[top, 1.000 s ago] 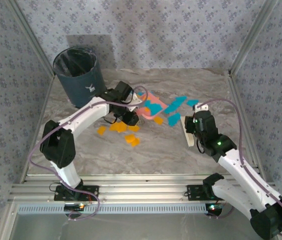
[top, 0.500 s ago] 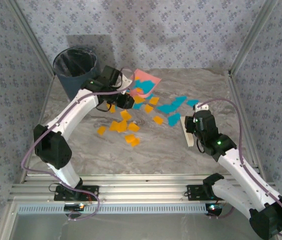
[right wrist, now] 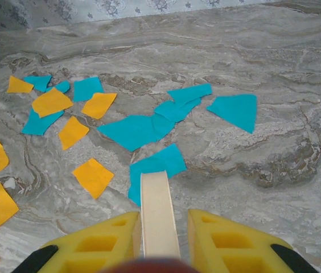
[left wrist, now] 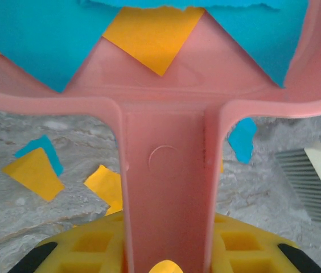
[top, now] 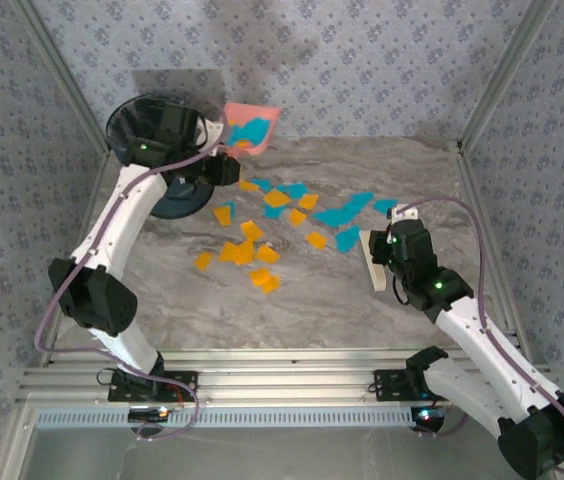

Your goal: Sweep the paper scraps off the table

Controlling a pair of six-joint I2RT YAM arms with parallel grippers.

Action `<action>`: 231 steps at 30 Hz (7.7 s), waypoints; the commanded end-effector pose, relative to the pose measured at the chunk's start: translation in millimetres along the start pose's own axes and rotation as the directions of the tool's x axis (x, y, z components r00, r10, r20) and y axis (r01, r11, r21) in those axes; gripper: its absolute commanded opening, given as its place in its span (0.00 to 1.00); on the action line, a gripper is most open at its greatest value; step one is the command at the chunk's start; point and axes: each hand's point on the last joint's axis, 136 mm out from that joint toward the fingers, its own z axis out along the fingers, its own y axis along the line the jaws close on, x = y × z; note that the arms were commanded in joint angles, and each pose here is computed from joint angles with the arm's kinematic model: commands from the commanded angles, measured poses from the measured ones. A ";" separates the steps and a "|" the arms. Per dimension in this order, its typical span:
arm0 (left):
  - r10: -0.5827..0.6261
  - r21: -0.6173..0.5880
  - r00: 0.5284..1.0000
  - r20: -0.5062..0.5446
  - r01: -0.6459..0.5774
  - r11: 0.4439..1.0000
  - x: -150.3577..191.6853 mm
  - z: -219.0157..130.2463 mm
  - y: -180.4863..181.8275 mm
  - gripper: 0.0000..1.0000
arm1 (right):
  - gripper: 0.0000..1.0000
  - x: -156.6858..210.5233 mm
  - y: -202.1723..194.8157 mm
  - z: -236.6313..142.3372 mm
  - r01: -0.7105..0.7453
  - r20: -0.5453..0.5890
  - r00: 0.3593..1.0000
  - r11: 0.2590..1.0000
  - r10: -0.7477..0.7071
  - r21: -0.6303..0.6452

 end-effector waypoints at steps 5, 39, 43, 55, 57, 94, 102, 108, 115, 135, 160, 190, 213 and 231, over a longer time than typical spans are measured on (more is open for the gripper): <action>-0.132 0.050 0.986 0.105 0.127 0.991 -31.6 -40.6 12.3 0.00 | 0.00 -5.7 1.8 0.1 -0.036 0.033 0.999 0.999 0.037 -0.018; -0.695 0.388 0.706 0.132 0.609 0.692 -72.6 -55.6 78.2 0.00 | 0.00 -8.7 2.8 -1.0 -0.046 0.035 0.998 0.999 0.047 -0.029; -0.722 0.429 0.681 0.125 0.619 0.658 -76.2 -58.1 76.0 0.00 | 0.00 -8.5 2.4 -0.4 -0.045 0.033 0.998 0.999 0.046 -0.027; -0.790 0.540 0.609 0.076 0.641 0.546 -87.6 -57.3 77.2 0.00 | 0.00 -7.0 2.2 0.9 -0.045 0.027 0.999 0.999 0.046 -0.029; -0.797 0.554 0.600 0.070 0.641 0.531 -88.9 -57.3 76.6 0.00 | 0.00 -5.4 1.4 1.3 -0.046 0.023 0.999 0.999 0.047 -0.025; -0.914 0.807 0.395 -0.094 0.568 0.163 -113.7 -89.7 73.7 0.00 | 0.00 -0.7 -0.9 3.2 -0.050 0.014 0.999 0.999 0.050 -0.018; -0.917 0.839 0.378 -0.127 0.534 0.104 -117.1 -101.3 69.5 0.00 | 0.00 -1.7 -1.2 2.6 -0.051 0.019 0.998 0.999 0.052 -0.017; -0.905 0.840 0.411 -0.105 0.525 0.140 -118.9 -110.2 60.6 0.00 | 0.00 -3.5 -0.7 1.9 -0.051 0.022 0.998 0.999 0.051 -0.019; -0.850 0.754 0.524 0.049 0.538 0.376 -107.5 -116.9 47.4 0.00 | 0.00 -6.7 4.2 1.8 -0.044 0.026 0.999 0.998 0.045 -0.043; -0.400 0.319 0.895 0.195 0.328 0.889 -26.4 -99.2 -2.2 0.00 | 0.00 -12.9 5.2 6.6 -0.044 0.024 0.999 0.993 0.047 -0.107; 0.410 0.140 0.864 -0.292 -0.386 0.912 133.9 34.2 -61.0 0.00 | 0.00 -50.4 -74.1 24.9 -0.040 0.128 0.991 0.995 0.028 0.095; 0.442 0.185 0.523 -0.729 -0.472 0.862 241.1 91.9 -50.6 0.00 | 0.00 -57.5 -27.2 86.8 0.313 0.133 0.940 0.949 -0.314 0.028; 0.401 0.194 0.483 -0.778 -0.423 0.885 256.0 106.2 -46.3 0.00 | 0.00 -25.6 22.9 94.9 0.397 0.087 0.917 0.914 -0.390 -0.087; 0.385 0.177 0.464 -0.798 -0.429 0.886 262.4 109.6 -38.9 0.00 | 0.00 -2.0 75.7 67.1 0.351 0.095 0.936 0.900 -0.337 -0.258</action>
